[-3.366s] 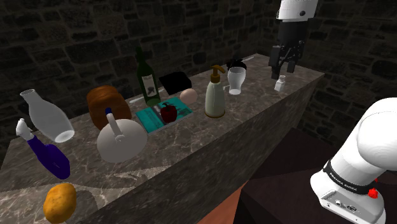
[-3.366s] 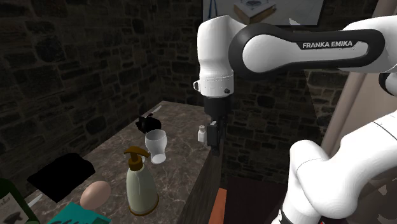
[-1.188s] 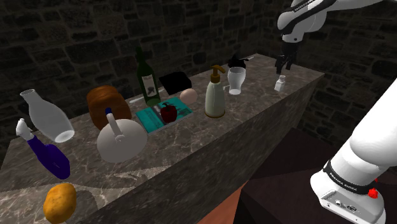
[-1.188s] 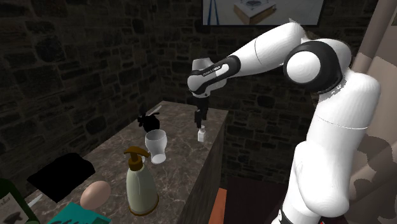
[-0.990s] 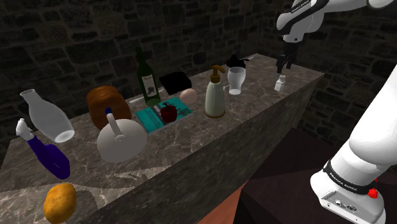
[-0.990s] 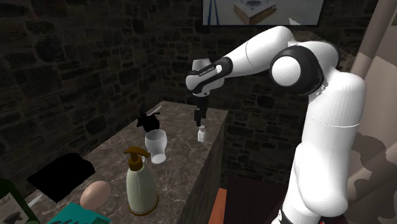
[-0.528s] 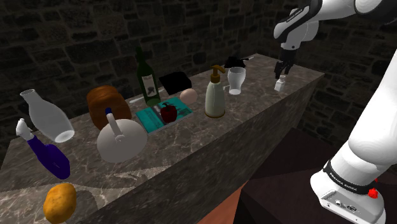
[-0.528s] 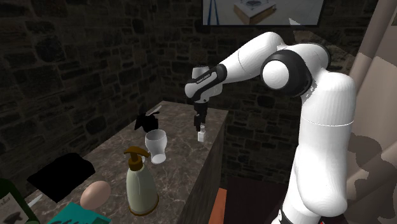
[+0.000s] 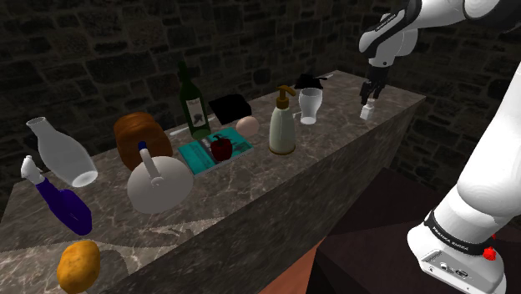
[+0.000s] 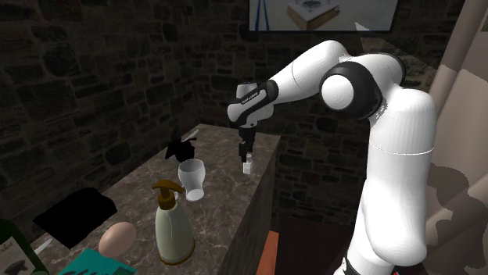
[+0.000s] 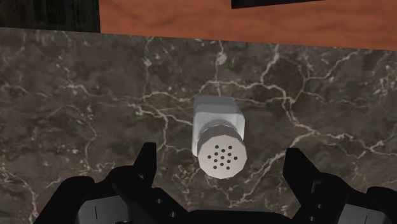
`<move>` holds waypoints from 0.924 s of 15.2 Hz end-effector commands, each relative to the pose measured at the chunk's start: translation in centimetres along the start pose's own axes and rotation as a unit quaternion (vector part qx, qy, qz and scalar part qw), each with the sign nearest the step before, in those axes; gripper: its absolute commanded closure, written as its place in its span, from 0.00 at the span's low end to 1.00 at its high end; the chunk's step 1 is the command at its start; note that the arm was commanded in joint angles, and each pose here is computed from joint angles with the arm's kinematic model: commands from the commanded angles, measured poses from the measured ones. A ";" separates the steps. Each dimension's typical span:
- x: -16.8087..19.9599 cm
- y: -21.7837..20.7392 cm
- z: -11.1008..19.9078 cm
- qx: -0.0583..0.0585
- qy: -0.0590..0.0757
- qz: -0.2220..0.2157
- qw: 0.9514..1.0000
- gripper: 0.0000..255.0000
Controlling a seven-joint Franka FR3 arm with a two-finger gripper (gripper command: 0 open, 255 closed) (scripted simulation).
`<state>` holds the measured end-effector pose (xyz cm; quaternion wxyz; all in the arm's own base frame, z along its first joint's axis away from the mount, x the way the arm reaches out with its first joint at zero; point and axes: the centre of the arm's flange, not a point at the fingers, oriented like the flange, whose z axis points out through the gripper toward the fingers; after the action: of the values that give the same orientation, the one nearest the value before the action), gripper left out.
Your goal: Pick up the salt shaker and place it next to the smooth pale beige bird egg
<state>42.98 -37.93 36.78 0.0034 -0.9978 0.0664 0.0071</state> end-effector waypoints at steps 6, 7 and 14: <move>0.0 0.0 0.0 0.000 0.000 0.000 1.000 1.00; 0.0 0.0 0.0 0.000 0.000 0.000 1.000 1.00; 0.0 0.0 -2.1 0.000 0.000 0.000 1.000 1.00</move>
<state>42.96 -37.98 38.29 0.0033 -0.9978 0.0664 0.0070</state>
